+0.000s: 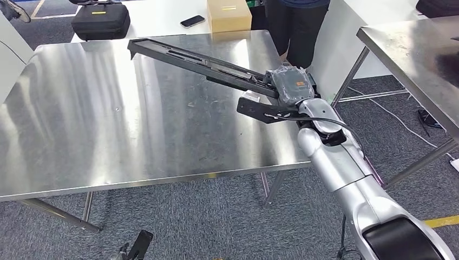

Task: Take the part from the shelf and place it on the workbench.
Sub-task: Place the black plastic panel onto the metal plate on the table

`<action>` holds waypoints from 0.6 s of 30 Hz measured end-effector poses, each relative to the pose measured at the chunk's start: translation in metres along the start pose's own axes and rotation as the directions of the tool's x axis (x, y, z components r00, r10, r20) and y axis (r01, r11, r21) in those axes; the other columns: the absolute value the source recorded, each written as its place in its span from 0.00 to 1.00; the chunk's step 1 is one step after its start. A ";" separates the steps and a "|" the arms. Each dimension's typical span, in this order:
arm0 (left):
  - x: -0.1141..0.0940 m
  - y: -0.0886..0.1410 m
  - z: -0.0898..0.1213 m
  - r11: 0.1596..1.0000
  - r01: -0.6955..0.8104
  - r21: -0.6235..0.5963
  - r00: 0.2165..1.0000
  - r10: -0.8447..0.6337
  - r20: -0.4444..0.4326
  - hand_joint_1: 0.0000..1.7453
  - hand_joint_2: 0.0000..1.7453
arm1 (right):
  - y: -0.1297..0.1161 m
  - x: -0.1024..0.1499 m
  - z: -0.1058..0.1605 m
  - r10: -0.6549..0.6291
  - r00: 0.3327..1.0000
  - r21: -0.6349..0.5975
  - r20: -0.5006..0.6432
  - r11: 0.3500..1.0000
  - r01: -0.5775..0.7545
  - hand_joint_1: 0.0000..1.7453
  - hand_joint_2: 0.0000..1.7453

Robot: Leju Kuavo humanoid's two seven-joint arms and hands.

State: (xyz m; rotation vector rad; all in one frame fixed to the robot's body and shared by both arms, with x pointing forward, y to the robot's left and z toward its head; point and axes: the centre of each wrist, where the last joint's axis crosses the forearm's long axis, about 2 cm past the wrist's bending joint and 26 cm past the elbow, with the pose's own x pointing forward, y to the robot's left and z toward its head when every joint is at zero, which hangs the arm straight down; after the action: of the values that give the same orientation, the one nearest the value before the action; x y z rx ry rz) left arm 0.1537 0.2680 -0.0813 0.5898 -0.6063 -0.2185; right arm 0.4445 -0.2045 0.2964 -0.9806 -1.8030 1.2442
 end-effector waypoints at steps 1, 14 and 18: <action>0.000 0.000 0.000 1.000 0.001 -0.001 1.000 -0.001 0.001 0.00 1.00 | 0.000 -0.002 0.001 0.004 1.000 0.000 -0.003 1.000 -0.004 1.00 1.00; -0.003 -0.001 0.001 1.000 0.000 -0.005 1.000 0.000 -0.007 0.00 1.00 | 0.003 -0.013 0.009 0.013 1.000 0.019 -0.020 1.000 -0.013 1.00 1.00; -0.003 -0.002 0.002 1.000 -0.004 -0.005 1.000 0.003 -0.008 0.00 1.00 | 0.003 -0.015 0.010 0.017 1.000 0.020 -0.022 1.000 -0.017 1.00 1.00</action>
State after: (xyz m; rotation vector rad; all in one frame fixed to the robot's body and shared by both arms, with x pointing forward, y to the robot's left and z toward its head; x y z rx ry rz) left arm 0.1504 0.2668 -0.0823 0.5844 -0.5987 -0.2143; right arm 0.4427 -0.2214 0.2887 -0.9974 -1.7654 1.2540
